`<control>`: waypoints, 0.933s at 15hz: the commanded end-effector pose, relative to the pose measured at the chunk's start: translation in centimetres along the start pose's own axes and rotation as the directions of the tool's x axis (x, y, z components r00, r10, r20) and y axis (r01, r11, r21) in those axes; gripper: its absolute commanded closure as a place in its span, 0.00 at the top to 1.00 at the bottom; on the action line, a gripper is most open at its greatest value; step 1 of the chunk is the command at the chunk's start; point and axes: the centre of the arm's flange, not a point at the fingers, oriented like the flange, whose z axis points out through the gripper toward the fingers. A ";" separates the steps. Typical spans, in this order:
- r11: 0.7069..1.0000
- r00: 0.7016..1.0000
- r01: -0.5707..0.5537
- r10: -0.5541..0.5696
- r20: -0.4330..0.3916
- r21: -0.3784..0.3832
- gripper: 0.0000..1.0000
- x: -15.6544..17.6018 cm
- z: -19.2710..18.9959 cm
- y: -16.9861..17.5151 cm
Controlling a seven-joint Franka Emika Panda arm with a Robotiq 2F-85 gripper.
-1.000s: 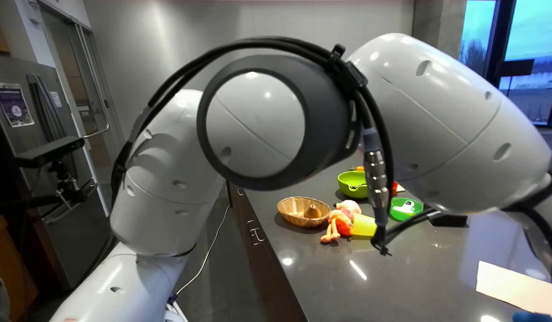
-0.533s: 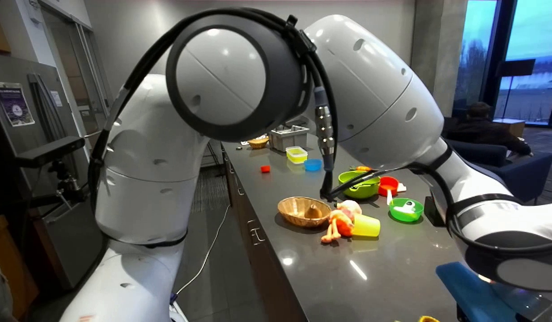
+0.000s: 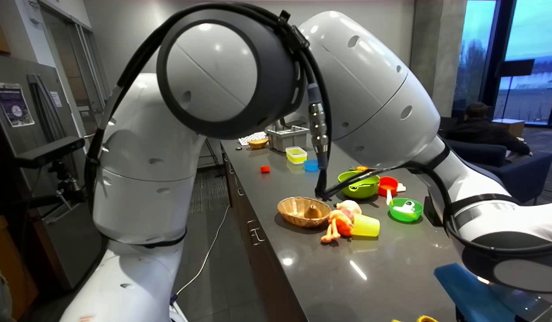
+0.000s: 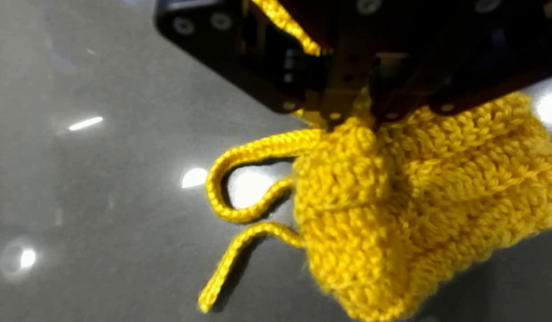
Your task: Use the yellow cloth to clean the table
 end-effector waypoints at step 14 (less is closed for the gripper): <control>0.982 0.980 0.170 -0.177 -0.088 -0.084 1.00 -5.3 -7.0 -2.8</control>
